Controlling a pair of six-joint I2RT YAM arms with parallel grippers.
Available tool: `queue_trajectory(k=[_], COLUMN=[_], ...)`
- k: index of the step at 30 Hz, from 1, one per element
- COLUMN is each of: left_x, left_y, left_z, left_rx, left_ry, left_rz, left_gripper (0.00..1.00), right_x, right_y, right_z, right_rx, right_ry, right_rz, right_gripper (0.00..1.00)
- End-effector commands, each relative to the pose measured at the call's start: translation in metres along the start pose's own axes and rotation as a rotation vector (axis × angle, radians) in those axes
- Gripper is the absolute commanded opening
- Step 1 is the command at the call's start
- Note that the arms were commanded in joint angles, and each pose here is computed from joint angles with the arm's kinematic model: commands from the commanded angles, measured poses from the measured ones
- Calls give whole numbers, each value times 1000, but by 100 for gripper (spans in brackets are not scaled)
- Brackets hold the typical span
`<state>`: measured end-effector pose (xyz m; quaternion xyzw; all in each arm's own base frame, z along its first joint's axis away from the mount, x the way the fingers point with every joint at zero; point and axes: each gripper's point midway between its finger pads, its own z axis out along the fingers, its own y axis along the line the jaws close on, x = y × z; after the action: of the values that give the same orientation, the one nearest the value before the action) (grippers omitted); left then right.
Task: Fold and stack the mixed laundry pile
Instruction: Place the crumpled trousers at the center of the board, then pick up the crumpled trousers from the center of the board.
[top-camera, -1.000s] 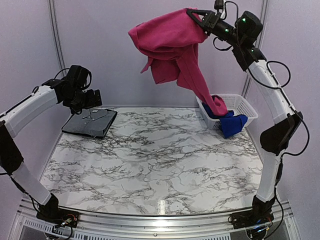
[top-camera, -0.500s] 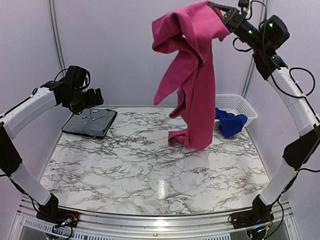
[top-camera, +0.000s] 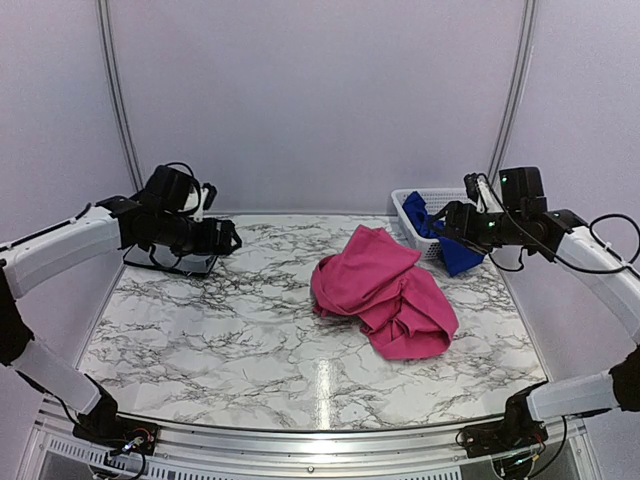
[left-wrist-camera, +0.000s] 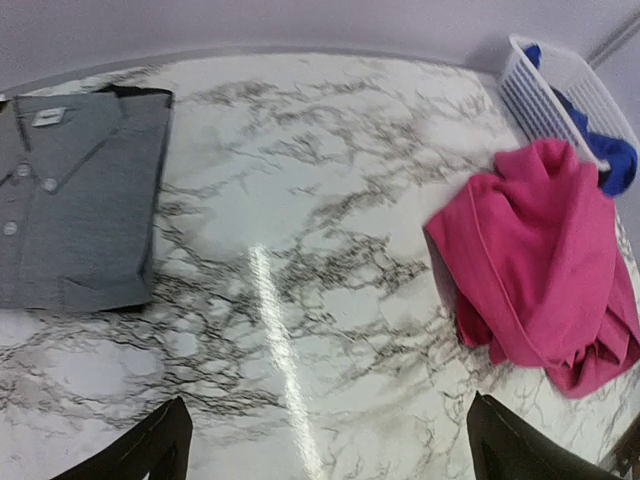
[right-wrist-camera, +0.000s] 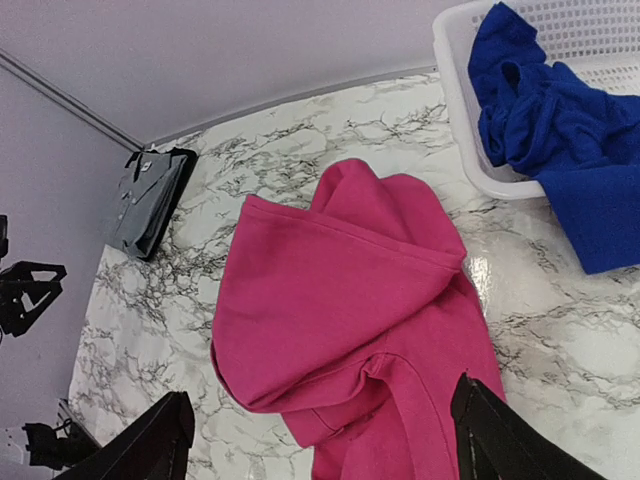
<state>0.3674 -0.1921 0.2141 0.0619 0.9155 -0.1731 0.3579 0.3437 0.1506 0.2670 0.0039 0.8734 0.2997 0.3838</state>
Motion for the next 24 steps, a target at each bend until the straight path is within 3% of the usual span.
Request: queue_trajectory(k=[1, 6, 9, 13, 17, 24], left_x=[33, 59, 62, 45, 39, 31], left_y=[-45, -89, -93, -72, -38, 5], left_z=[31, 57, 64, 58, 51, 27], left_rx=[118, 218, 215, 173, 121, 23], left_ry=[86, 161, 162, 90, 56, -12], left_rz=[123, 169, 125, 6, -117, -189], left_gripper=[99, 98, 96, 98, 98, 98], right_x=[14, 69, 87, 100, 122, 155], right_y=[-5, 31, 54, 86, 112, 74], right_z=[1, 47, 76, 113, 155, 224], right_rx=[58, -48, -58, 22, 79, 350], right_ry=[66, 248, 311, 374, 439, 584], right_rz=[-124, -242, -361, -597, -725, -802], right_gripper=[84, 85, 87, 88, 89, 86])
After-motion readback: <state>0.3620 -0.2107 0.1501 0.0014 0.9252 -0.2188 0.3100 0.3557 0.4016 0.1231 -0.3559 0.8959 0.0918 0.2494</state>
